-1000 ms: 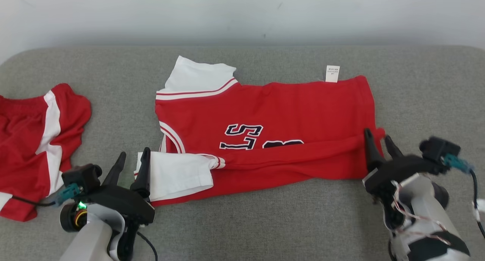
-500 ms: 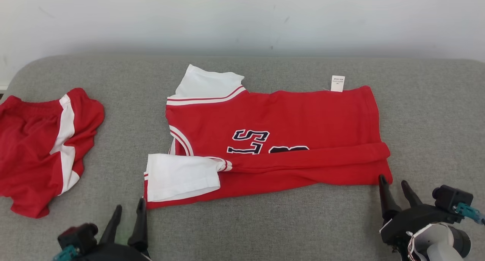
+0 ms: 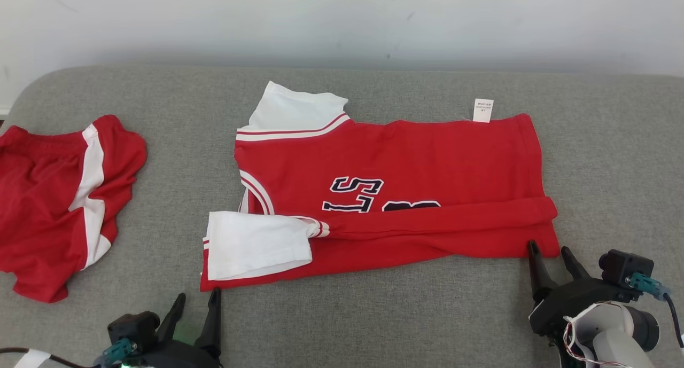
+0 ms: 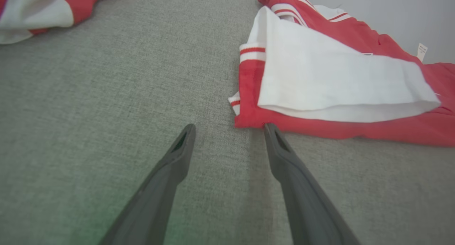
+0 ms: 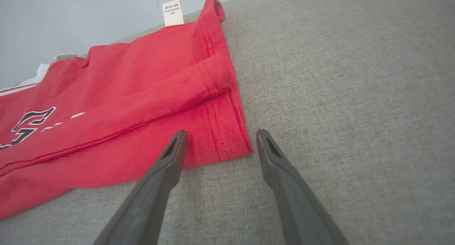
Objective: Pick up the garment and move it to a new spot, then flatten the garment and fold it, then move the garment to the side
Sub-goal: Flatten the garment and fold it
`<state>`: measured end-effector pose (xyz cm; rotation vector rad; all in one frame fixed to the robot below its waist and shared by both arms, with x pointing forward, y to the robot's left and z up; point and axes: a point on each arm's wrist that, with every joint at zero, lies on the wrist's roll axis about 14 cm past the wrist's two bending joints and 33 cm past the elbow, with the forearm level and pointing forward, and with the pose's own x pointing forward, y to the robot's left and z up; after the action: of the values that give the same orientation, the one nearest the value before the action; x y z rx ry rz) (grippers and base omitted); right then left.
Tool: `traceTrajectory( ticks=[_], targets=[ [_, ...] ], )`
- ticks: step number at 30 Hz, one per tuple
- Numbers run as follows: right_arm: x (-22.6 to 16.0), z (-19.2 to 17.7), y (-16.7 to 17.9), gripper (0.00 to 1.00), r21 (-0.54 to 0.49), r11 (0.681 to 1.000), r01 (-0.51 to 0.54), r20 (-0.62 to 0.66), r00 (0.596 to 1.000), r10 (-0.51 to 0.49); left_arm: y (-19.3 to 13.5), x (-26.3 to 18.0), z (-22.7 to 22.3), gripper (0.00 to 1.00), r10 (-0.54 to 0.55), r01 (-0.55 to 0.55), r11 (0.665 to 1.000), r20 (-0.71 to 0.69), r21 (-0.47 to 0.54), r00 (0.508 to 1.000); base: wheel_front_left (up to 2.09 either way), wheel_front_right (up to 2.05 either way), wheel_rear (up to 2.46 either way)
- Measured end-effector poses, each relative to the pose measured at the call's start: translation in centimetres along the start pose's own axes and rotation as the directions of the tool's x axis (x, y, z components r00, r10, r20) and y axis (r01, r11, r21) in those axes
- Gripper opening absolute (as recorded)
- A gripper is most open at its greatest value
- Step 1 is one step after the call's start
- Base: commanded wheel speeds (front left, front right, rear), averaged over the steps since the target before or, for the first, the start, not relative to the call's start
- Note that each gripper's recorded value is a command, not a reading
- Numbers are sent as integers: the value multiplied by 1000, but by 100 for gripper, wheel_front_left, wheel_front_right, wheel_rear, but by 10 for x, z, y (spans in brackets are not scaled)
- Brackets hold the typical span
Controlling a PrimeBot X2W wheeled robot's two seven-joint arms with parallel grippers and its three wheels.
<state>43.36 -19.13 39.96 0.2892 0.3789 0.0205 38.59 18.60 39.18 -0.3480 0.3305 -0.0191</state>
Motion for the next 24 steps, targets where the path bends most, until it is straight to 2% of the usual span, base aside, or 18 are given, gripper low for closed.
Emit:
traceTrajectory(
  ticks=[12, 13, 14, 15, 16, 24],
  targets=[
    [12, -7, -5, 100, -42, 999, 21, -44, 999, -23, -7, 20, -7, 100, -24, 24, 1000, -41, -3, 999, 0, 0, 0],
    [13, -8, -4, 100, -40, 999, 18, -51, 999, -20, -8, 21, -8, 85, -24, 24, 1000, -46, -6, 999, 0, 0, 0],
    [14, -10, -1, 63, -37, 999, 15, -56, 998, -17, -9, 22, -8, 28, -26, 26, 1000, -47, -7, 999, 0, 0, 0],
    [16, -10, 1, 15, -30, 999, 11, -59, 998, -13, -10, 22, -7, 3, -30, 30, 999, -45, -12, 999, 0, 0, 0],
    [16, -12, 4, 0, -31, 999, 6, -64, 998, -8, -11, 23, -7, 0, -30, 29, 999, -45, -17, 999, 0, 0, 0],
    [11, -12, 12, 0, 2, 1000, -5, -48, 999, 5, -17, 17, 0, 0, -51, 50, 998, -22, -31, 998, 0, 0, 0]
  ],
)
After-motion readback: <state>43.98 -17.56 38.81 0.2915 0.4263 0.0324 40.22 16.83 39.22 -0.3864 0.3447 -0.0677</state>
